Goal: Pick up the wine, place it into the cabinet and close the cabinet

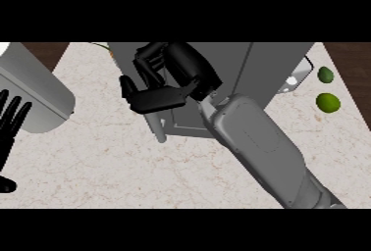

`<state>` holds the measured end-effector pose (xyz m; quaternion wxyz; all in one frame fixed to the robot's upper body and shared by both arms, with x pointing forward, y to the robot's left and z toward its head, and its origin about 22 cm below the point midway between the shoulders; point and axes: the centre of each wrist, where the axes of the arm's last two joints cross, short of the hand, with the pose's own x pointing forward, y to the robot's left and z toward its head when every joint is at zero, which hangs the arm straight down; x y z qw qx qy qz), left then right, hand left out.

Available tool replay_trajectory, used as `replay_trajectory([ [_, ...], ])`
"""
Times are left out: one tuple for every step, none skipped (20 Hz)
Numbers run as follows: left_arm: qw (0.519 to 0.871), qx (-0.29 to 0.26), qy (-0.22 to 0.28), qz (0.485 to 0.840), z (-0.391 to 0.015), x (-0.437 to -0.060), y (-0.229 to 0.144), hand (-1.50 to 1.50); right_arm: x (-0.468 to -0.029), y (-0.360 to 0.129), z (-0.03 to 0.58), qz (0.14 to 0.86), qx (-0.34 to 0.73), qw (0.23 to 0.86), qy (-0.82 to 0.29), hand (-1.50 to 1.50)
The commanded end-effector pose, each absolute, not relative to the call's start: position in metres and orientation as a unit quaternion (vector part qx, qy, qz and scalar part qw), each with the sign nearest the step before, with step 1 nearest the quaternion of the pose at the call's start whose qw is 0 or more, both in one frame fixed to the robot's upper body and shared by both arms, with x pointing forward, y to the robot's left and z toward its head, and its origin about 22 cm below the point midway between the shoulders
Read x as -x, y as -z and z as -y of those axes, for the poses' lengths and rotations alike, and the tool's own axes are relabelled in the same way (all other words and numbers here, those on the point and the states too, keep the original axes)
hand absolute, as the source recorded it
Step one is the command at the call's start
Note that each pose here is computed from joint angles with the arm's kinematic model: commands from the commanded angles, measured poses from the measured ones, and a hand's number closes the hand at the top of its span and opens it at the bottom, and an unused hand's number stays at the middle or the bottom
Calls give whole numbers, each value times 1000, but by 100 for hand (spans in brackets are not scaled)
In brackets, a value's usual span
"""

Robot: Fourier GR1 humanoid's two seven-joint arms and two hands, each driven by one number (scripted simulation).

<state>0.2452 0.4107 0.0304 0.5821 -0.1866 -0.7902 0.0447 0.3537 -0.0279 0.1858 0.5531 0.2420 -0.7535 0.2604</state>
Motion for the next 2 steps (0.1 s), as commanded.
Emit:
replay_trajectory([
  [585, 199, -34, 785, -404, -245, -28, -150, -393, -171, 78, 754, -160, 601, -210, 150],
  [579, 190, -36, 792, -409, -249, -34, -150, -390, -165, 73, 752, -154, 604, -213, 150],
])
